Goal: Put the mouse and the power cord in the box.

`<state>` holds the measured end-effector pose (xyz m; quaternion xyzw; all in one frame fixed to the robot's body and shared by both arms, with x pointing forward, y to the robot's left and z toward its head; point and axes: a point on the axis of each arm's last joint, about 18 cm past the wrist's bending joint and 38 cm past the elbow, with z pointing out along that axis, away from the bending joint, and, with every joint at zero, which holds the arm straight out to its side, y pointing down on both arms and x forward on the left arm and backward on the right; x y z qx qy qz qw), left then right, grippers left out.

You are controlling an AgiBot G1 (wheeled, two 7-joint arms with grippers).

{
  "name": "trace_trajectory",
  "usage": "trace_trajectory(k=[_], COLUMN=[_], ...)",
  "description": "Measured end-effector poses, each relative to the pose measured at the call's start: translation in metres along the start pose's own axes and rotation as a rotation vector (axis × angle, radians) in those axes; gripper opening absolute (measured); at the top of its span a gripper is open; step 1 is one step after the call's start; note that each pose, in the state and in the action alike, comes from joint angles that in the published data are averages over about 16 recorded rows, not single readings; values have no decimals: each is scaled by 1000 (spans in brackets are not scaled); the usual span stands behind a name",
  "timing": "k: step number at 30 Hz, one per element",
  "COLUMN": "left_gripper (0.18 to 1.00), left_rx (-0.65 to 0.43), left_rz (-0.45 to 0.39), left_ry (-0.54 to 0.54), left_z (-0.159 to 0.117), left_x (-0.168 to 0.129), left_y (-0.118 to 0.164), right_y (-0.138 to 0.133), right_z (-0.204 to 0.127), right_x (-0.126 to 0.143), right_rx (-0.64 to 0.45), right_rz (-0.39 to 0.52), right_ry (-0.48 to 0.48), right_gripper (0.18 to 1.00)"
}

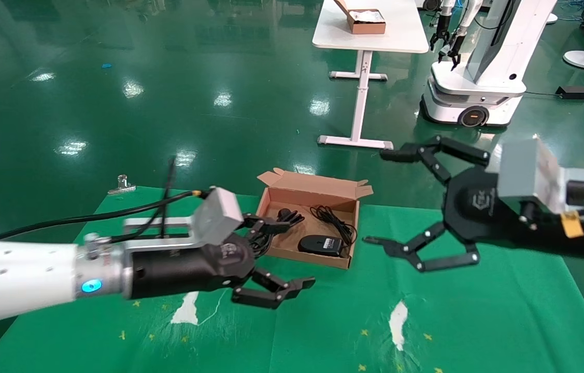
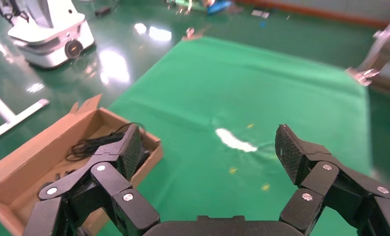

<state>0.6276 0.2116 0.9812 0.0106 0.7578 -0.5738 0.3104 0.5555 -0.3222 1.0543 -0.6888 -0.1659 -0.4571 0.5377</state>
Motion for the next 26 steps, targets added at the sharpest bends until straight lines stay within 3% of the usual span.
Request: trace_trajectory(k=[10, 19, 26], left_gripper=[995, 1000, 1000], left_rx=[122, 205, 229], left_rz=[-38, -26, -11], left_ry=[56, 113, 140], left_z=[-57, -109, -128], left_x=[28, 59, 72], left_y=[-8, -22, -28], right_y=[-7, -18, -22], right_z=[-5, -12, -14], right_x=[-37, -70, -83], right_rx=[72, 126, 144], right_rz=[166, 314, 372], right_ry=[-63, -133, -164], right_gripper=[1001, 1001, 1001])
